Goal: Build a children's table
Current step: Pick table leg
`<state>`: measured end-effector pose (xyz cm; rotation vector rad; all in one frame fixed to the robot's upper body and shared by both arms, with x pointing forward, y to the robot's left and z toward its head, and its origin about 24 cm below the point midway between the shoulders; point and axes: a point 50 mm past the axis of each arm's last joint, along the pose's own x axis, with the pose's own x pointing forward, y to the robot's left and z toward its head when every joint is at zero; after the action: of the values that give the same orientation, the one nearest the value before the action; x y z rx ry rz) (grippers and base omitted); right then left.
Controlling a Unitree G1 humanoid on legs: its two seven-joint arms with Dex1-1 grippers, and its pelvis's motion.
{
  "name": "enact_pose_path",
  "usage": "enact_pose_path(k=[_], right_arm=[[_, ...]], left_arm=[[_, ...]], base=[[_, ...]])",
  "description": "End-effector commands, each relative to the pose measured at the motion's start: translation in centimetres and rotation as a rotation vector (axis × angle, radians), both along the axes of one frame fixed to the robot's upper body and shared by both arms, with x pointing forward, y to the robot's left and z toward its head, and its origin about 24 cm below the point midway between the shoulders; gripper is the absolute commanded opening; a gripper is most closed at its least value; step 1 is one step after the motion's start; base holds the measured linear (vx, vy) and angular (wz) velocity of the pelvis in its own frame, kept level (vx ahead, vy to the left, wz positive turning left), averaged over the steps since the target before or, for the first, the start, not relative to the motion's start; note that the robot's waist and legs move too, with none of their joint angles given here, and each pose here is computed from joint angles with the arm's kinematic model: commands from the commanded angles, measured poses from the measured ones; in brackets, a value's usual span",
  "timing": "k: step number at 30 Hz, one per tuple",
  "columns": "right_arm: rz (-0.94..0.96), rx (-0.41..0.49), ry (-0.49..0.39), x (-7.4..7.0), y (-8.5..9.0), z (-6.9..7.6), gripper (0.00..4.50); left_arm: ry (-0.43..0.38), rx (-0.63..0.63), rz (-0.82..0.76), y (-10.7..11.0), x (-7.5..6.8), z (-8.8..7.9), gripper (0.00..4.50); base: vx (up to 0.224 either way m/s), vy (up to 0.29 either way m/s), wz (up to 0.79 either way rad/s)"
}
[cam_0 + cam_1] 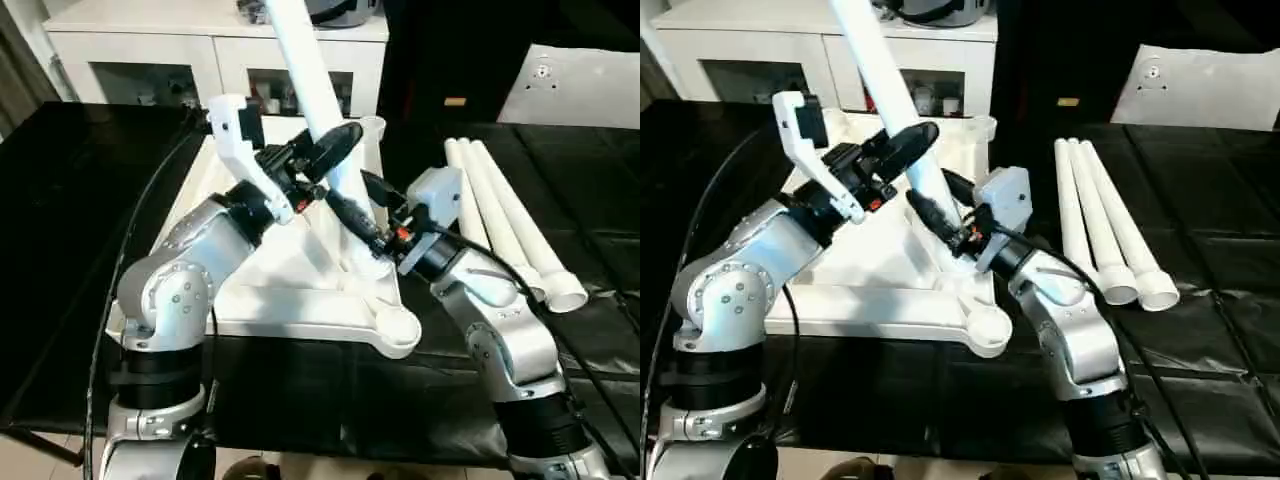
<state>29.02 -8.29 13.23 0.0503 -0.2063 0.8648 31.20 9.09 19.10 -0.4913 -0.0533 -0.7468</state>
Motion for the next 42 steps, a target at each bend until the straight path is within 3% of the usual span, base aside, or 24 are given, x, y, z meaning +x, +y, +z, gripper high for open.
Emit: enact_pose_path(k=[1, 2, 3, 5, 9, 12, 19, 23, 24, 28, 29, 36, 42], right_arm=[[0.058, 0.027, -0.023, -0.4, 0.5, 1.0, 3.08], [0.060, 0.034, -0.018, -0.4, 0.4, 1.0, 3.08], [0.136, 0.086, 0.043, -0.8, 0.1, 1.1, 3.22], [0.125, 0.081, 0.038, -0.8, 0.0, 1.2, 3.36], [0.108, 0.184, 0.079, -0.4, -2.0, 2.6, 3.68], [0.097, 0.211, 0.127, 0.0, -2.9, 3.2, 3.94], [0.210, 0.124, 0.189, 0.1, -3.6, 3.8, 4.05], [0.347, 0.022, 0.232, -0.3, -4.2, 3.7, 4.05], [0.362, 0.011, 0.240, -0.4, -4.3, 3.6, 3.81], [0.433, -0.017, 0.273, -0.8, -4.5, 3.2, 3.67], [0.449, -0.026, 0.280, -0.9, -4.5, 3.1, 3.42], [0.513, -0.055, 0.316, -1.3, -4.4, 2.6, 2.87], [0.557, -0.060, 0.335, -1.7, -4.4, 2.4, 2.28]], left_arm=[[0.000, 0.017, 0.081, 1.0, 0.6, 0.5, 1.83], [0.001, 0.017, 0.081, 1.1, 0.7, 0.6, 1.83], [0.004, 0.009, 0.077, 1.2, 0.8, 0.7, 1.83], [0.005, 0.006, 0.077, 1.2, 0.8, 0.8, 1.83], [0.005, 0.019, 0.043, 1.4, 1.0, 0.9, 1.83], [-0.001, 0.023, -0.002, 1.5, 1.0, 1.1, 1.83], [-0.032, 0.025, -0.151, 1.0, 0.9, 1.6, 1.83], [-0.111, 0.059, -0.327, 0.4, 0.3, 2.3, 1.83], [-0.123, 0.067, -0.343, 0.3, 0.2, 2.4, 1.82], [-0.182, 0.078, -0.455, -0.1, -0.5, 2.9, 1.82], [-0.191, 0.079, -0.481, -0.2, -0.7, 3.0, 1.82], [-0.277, 0.072, -0.619, -0.9, -1.8, 3.7, 1.82], [-0.290, 0.089, -0.651, -1.1, -2.0, 3.5, 1.82]], base=[[0.000, 0.000, 0.00], [0.000, 0.000, 0.00], [0.000, 0.000, 0.00], [0.000, 0.000, 0.00], [0.000, 0.000, 0.00], [0.000, 0.000, 0.00], [0.000, 0.000, 0.00], [0.000, 0.000, 0.00], [0.000, 0.000, 0.00], [0.000, 0.000, 0.00], [0.000, 0.000, 0.00], [0.000, 0.000, 0.00], [0.000, 0.000, 0.00]])
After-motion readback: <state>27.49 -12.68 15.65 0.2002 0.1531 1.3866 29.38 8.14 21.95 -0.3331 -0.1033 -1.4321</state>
